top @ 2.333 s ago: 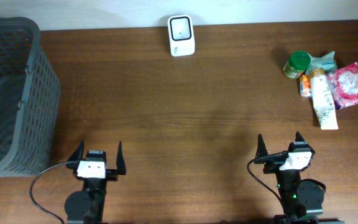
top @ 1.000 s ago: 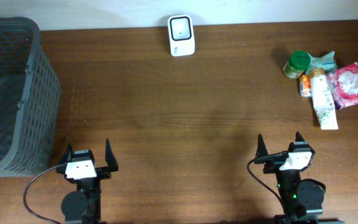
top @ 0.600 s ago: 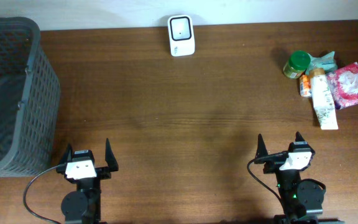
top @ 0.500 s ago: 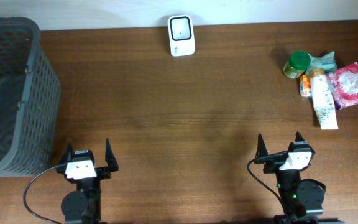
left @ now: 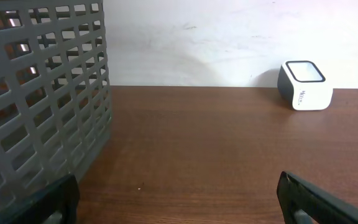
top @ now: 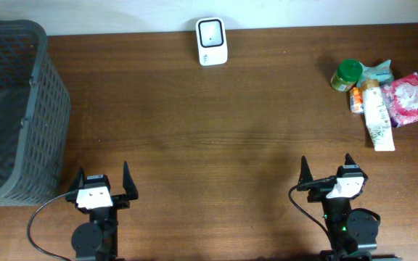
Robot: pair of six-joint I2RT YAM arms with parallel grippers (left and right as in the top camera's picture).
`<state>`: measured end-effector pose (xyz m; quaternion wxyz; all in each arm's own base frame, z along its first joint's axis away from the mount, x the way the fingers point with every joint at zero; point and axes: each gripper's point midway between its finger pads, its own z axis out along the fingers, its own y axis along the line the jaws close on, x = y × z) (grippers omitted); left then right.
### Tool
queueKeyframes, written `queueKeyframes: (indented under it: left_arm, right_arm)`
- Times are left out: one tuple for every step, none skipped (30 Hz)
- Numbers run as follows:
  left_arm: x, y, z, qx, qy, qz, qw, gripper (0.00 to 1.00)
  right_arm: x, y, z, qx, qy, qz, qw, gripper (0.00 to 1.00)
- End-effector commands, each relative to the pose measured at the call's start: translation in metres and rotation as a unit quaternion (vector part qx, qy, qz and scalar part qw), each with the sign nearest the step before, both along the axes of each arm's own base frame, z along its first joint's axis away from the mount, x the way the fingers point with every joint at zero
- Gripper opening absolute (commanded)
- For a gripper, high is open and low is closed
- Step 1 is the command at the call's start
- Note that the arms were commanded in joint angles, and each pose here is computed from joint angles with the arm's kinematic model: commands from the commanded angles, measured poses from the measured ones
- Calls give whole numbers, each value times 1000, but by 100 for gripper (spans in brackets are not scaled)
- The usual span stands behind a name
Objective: Scan the item barcode
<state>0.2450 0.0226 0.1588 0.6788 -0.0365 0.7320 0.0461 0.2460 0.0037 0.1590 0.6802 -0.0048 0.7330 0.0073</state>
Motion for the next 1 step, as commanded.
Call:
queueKeyframes:
  left_arm:
    - [0,-1,-1,9,1,-5,1000,99]
  right_arm:
    - [0,1,-3,4,2,0,1000,98]
